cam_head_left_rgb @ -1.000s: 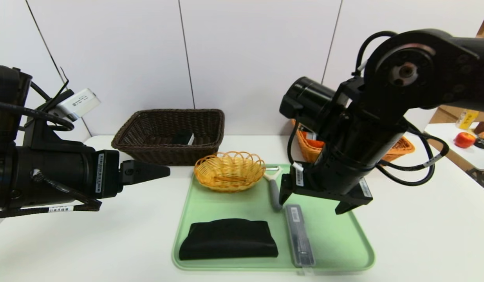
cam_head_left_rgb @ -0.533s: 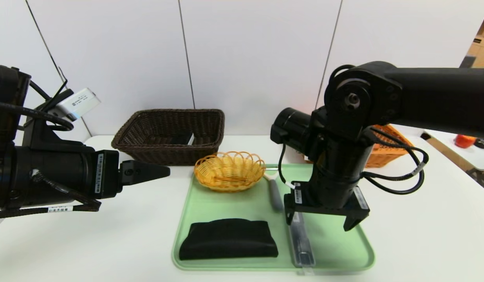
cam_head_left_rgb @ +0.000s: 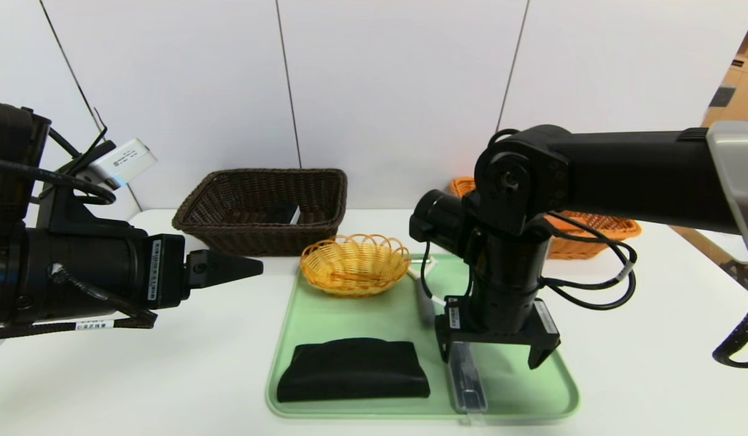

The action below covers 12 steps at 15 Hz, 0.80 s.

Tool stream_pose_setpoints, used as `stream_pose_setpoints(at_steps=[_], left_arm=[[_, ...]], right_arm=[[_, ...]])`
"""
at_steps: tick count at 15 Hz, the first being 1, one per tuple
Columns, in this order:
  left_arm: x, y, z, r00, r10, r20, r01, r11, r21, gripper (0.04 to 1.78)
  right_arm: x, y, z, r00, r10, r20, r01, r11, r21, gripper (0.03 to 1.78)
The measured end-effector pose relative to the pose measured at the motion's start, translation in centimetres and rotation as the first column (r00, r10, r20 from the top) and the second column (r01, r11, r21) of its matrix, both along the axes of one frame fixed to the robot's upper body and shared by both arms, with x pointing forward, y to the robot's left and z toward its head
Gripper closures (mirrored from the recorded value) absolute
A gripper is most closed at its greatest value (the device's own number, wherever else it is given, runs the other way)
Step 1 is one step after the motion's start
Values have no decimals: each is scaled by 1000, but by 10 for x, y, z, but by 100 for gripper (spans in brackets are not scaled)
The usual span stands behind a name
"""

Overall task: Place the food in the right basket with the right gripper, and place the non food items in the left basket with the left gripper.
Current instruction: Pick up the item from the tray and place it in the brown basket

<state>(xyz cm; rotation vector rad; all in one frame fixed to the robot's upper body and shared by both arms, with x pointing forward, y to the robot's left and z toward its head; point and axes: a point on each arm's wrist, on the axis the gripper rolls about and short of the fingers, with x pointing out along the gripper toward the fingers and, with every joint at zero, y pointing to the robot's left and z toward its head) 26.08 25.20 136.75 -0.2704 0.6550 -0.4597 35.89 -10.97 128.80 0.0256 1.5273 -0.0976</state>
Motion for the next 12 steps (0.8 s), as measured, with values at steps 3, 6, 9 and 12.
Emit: stream_pose_setpoints(at_steps=[3, 6, 9, 12], left_arm=[[0, 0, -2, 1000, 2, -6, -2, 1000, 3, 13], [-1, 0, -2, 1000, 2, -7, -2, 1000, 3, 13], [-1, 0, -2, 1000, 2, -7, -2, 1000, 3, 13], [-1, 0, -3, 1000, 1, -7, -1, 1000, 3, 13]], right_arm=[[2, 2, -3, 1000, 12, 1, -12, 1000, 1, 11], [5, 4, -7, 1000, 24, -4, -24, 1000, -3, 11], [9, 8, -13, 1000, 25, -2, -25, 1000, -3, 11], [12, 10, -17, 1000, 26, -4, -26, 1000, -7, 11]])
